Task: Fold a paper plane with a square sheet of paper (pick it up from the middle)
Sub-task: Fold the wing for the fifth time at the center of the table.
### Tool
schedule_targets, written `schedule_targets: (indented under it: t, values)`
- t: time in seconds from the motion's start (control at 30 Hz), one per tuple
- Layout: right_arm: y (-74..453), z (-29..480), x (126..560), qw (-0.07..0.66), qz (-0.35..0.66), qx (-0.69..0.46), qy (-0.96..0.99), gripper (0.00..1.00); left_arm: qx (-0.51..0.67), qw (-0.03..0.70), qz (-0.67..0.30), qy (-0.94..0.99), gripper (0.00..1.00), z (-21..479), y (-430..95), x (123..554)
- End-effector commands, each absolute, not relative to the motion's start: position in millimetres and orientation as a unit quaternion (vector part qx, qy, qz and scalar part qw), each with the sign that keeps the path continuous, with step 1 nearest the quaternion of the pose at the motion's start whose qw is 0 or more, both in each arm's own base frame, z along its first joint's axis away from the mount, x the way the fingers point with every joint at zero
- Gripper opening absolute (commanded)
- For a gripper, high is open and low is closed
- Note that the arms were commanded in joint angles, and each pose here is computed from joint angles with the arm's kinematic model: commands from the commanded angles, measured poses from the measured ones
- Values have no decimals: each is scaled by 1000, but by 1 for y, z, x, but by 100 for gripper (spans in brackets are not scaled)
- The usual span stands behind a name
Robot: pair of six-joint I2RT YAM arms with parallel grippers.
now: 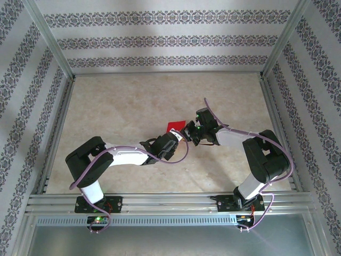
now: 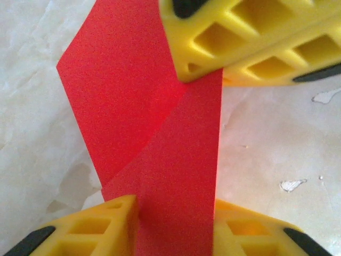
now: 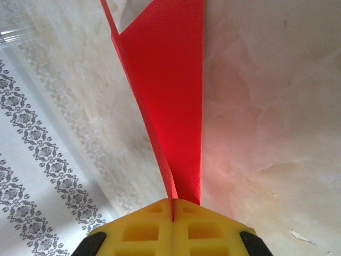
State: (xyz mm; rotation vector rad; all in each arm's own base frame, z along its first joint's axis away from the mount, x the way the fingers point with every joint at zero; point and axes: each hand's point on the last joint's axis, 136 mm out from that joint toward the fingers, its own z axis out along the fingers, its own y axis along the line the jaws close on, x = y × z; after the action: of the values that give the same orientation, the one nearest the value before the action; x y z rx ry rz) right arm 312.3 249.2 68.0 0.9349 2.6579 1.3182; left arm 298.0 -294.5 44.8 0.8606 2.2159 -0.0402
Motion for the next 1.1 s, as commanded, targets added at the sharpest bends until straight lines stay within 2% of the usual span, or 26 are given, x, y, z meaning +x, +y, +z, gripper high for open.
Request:
schedule_targets:
  t: [0.0,0.33,0.4,0.57,0.63,0.83,1.07]
  values:
    - [248,67,315,4,425,309,851,7,340,393,-15,854,29,52,-302,300]
    - [247,67,315,0,426,313,849,15,347,381,-17,857,12,43,-302,297]
    - [246,67,315,1,426,312,849,19,347,381,-18,857,10,42,-303,297]
    - [240,70,317,11,422,311,851,42,343,379,-23,859,3,39,-303,296]
    - [236,72,319,20,422,309,852,48,339,379,-28,861,0,38,-303,295]
    - [222,79,324,46,414,304,857,56,320,376,-52,868,0,36,-305,291]
    - [213,80,325,57,408,304,859,59,282,375,-87,879,0,33,-309,290]
